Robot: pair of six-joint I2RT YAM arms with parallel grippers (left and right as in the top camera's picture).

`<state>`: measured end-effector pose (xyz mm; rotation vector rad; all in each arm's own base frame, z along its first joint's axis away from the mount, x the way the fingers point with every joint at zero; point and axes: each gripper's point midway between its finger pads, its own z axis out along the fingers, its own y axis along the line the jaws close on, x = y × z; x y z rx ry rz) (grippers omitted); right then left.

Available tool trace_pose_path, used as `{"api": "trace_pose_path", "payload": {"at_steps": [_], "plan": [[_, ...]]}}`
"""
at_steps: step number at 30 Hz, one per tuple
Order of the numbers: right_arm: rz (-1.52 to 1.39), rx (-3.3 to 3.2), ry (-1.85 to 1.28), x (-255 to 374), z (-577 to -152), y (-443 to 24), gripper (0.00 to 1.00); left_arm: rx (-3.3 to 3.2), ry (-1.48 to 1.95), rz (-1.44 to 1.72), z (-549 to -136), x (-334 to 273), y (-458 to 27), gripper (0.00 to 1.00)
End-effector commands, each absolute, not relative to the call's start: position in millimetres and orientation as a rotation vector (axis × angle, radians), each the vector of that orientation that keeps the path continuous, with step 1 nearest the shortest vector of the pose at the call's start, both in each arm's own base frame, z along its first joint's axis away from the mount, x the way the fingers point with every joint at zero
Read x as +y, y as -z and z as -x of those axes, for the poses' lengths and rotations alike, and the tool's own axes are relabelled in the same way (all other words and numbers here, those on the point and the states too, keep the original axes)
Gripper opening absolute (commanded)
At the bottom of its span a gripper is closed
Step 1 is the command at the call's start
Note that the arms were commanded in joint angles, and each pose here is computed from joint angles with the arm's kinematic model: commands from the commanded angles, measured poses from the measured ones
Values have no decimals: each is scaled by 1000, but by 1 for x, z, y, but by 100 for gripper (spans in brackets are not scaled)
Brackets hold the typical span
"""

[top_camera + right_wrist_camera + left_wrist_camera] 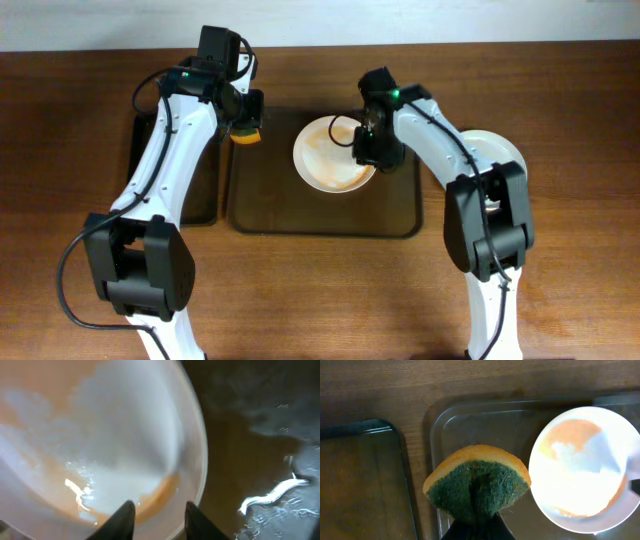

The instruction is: Clean dirty plates on tray and stack at the side

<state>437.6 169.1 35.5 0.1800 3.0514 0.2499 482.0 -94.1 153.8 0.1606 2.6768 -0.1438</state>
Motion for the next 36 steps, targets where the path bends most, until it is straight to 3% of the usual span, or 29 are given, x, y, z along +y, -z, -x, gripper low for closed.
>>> {"api": "trace_pose_path", "payload": {"at_steps": [1, 5, 9, 16, 19, 21, 26, 31, 36], "plan": [[-215, 3002, -236, 158, -449, -73, 42, 2669, 159, -199, -481, -99, -154, 0], [-280, 3019, -169, 140, -446, -56, 46, 2730, 162, -206, -479, -101, -130, 0], [-274, 3004, -178, 141, -446, -27, 44, 2764, 218, -223, -480, -111, -110, 0], [-273, 3006, -178, 140, -442, -13, 6, 2794, 221, -226, -480, -112, -96, 0], [-275, 3014, -200, 142, -440, -15, 4, 2794, 221, -226, -480, -112, -96, 0], [-247, 2985, -210, 136, -445, -34, 4, 2795, 221, -227, -479, -112, -96, 0], [-237, 2814, -153, 104, -445, -132, 4, 2794, 221, -227, -480, -112, -96, 0], [-286, 2660, 233, 52, -427, -192, 4, 2794, 220, -227, -480, -112, -96, 0], [-175, 2503, 610, 53, -413, -224, 4, 2782, 222, -226, -482, -113, -97, 0]]}}
